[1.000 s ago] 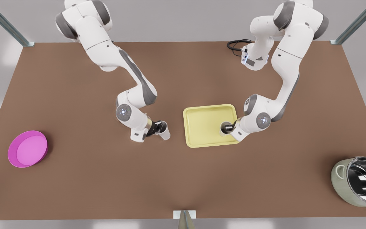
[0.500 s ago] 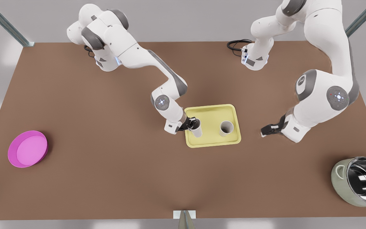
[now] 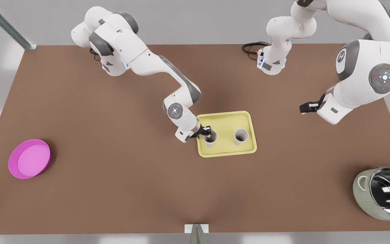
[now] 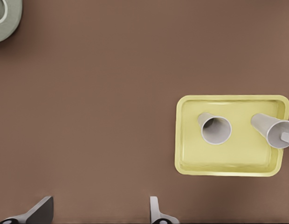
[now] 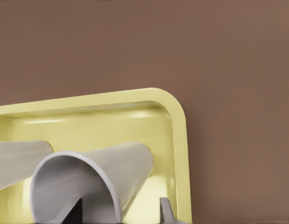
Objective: Use both arms to respectively pick up the white IKEA cups from the middle-left and middle-right positions, then place the white IKEA cups onto the middle-middle tray, ensuring that the cups remain upright and do not tip over
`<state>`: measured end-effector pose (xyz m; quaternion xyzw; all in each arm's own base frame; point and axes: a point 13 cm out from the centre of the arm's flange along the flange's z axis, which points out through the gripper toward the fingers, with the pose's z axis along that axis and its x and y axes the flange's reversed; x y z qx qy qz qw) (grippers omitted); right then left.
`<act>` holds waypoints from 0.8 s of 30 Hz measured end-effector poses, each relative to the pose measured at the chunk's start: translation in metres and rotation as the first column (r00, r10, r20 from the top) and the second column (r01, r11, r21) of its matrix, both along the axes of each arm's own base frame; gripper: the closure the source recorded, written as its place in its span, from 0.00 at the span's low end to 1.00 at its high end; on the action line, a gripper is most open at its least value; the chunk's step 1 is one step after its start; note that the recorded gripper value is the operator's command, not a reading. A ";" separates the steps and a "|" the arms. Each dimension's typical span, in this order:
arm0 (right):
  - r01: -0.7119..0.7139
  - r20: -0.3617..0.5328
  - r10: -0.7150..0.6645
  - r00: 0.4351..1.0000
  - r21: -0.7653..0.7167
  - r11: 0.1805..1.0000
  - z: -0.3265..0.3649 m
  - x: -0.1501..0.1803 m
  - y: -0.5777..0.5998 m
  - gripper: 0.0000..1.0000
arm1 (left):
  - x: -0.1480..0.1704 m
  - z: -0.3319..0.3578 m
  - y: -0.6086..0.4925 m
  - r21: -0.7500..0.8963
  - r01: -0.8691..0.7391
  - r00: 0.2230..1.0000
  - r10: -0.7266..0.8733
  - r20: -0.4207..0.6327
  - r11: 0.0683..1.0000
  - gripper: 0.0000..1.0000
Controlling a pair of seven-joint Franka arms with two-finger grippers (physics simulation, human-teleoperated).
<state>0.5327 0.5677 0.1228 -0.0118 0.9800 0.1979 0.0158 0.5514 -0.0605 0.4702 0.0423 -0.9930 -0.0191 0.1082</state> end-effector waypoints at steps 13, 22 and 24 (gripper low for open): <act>0.389 -0.112 -0.397 0.911 -0.086 0.917 0.118 0.154 -0.311 0.00 | -0.007 -0.005 -0.009 -0.062 0.060 0.997 -0.063 -0.039 0.996 0.00; 0.346 0.016 -0.361 0.933 -0.328 0.879 0.279 0.135 -0.556 0.00 | -0.008 -0.030 -0.008 -0.105 0.063 0.991 -0.074 -0.110 0.993 0.00; 0.312 0.015 -0.329 0.944 -0.355 0.881 0.314 0.104 -0.564 0.00 | -0.008 -0.031 -0.007 -0.106 0.064 0.990 -0.077 -0.116 0.992 0.00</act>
